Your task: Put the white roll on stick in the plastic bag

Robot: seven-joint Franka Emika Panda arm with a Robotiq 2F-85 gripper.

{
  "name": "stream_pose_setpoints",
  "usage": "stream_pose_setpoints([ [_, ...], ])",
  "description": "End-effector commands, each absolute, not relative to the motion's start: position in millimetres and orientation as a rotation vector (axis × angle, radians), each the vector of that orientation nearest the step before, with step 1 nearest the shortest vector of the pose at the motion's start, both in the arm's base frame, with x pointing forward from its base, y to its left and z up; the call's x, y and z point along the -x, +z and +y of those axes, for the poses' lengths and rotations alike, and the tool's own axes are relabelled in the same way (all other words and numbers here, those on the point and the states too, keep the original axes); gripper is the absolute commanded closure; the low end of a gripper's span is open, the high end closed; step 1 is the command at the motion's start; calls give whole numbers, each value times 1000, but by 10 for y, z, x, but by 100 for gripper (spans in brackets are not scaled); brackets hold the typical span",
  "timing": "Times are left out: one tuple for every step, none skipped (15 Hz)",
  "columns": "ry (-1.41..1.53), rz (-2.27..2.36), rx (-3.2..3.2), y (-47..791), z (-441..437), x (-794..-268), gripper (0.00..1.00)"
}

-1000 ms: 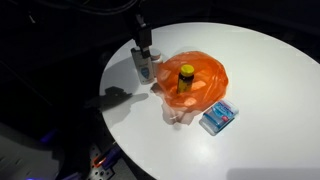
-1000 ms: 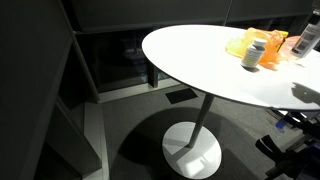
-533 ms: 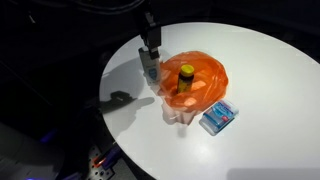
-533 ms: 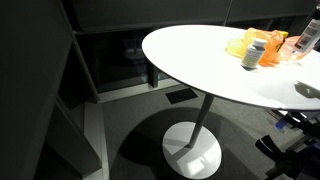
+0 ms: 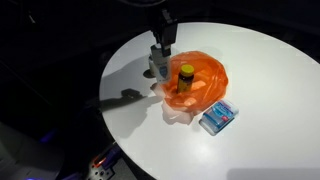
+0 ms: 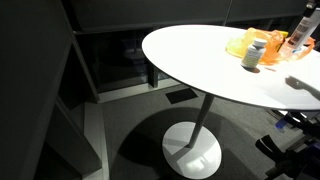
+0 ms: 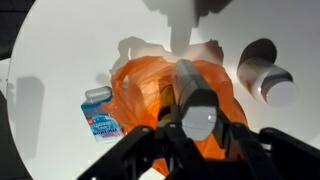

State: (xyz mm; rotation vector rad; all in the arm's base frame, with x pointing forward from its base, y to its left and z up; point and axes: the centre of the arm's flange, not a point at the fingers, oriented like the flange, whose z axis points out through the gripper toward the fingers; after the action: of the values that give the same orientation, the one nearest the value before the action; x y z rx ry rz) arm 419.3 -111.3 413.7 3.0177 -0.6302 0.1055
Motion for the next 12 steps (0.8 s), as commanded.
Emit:
stream_pose_setpoints([
  [85,-567,-3011,4161,-1160,-4486,90],
  [79,-557,-3013,4138,-1154,-4535,90],
  [75,-548,-3016,4119,-1148,-4584,90],
  [71,-536,-3019,4096,-1132,-4634,90],
  [68,-526,-3023,4075,-1119,-4680,90],
  [67,-511,-3028,4054,-1100,-4726,90],
  [69,-494,-3033,4039,-1079,-4765,90],
  [72,-478,-3037,4019,-1056,-4805,90],
  [78,-465,-3042,4001,-1037,-4839,90],
  [86,-455,-3047,3976,-1021,-4866,90],
  [95,-447,-3048,3956,-1010,-4888,90],
  [102,-441,-3051,3922,-1005,-4901,90],
])
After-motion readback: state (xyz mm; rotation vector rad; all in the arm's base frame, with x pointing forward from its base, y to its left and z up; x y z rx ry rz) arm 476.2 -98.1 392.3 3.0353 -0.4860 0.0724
